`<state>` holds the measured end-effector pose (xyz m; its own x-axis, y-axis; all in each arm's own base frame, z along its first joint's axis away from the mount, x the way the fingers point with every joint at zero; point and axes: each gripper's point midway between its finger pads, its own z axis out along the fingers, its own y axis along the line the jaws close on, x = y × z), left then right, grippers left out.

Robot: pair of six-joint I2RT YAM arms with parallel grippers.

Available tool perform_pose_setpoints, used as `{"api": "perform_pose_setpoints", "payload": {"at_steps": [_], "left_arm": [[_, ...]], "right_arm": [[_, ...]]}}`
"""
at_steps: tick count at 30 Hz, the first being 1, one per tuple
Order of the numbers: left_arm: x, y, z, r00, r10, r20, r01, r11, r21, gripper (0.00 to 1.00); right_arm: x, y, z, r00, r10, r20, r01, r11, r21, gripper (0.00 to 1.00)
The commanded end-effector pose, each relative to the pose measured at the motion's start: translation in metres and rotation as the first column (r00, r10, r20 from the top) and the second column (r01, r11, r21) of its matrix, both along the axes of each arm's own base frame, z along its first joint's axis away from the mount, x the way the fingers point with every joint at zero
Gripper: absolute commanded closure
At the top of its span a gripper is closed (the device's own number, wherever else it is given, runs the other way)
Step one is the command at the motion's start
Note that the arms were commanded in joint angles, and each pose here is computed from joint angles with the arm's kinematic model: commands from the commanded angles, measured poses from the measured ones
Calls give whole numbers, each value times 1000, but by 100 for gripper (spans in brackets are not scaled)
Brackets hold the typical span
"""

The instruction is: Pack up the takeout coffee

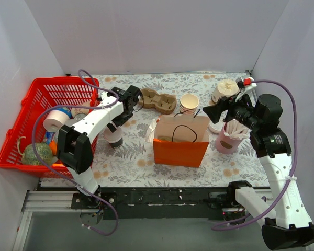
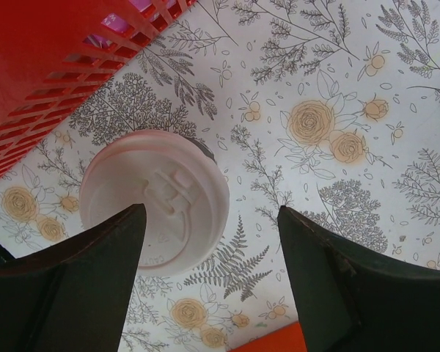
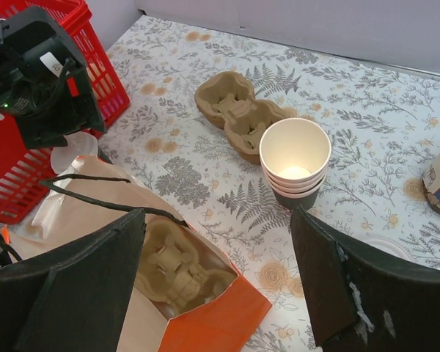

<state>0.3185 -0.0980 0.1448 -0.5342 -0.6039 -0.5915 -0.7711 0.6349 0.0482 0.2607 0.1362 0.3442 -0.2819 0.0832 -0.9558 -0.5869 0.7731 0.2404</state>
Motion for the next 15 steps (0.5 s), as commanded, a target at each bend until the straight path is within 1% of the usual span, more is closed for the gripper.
{"api": "perform_pose_setpoints", "payload": {"at_steps": [1, 4, 5, 8, 15], "left_arm": [[6, 9, 7, 988, 131, 80, -132, 991, 2, 30], [8, 11, 6, 988, 134, 81, -135, 991, 16, 36], [9, 12, 5, 988, 135, 81, -137, 990, 20, 40], [9, 14, 3, 988, 135, 74, -138, 990, 33, 45], [6, 18, -6, 988, 148, 49, -150, 988, 42, 50]], "right_arm": [[3, 2, 17, 998, 2, 64, -3, 1000, 22, 13], [3, 2, 16, 998, 2, 60, -3, 1000, 24, 13], [3, 3, 16, 998, 5, 60, -6, 1000, 24, 13], [3, 3, 14, 998, 5, 59, -6, 1000, 21, 13], [1, 2, 16, 997, 4, 72, -5, 1000, 21, 13]]}}
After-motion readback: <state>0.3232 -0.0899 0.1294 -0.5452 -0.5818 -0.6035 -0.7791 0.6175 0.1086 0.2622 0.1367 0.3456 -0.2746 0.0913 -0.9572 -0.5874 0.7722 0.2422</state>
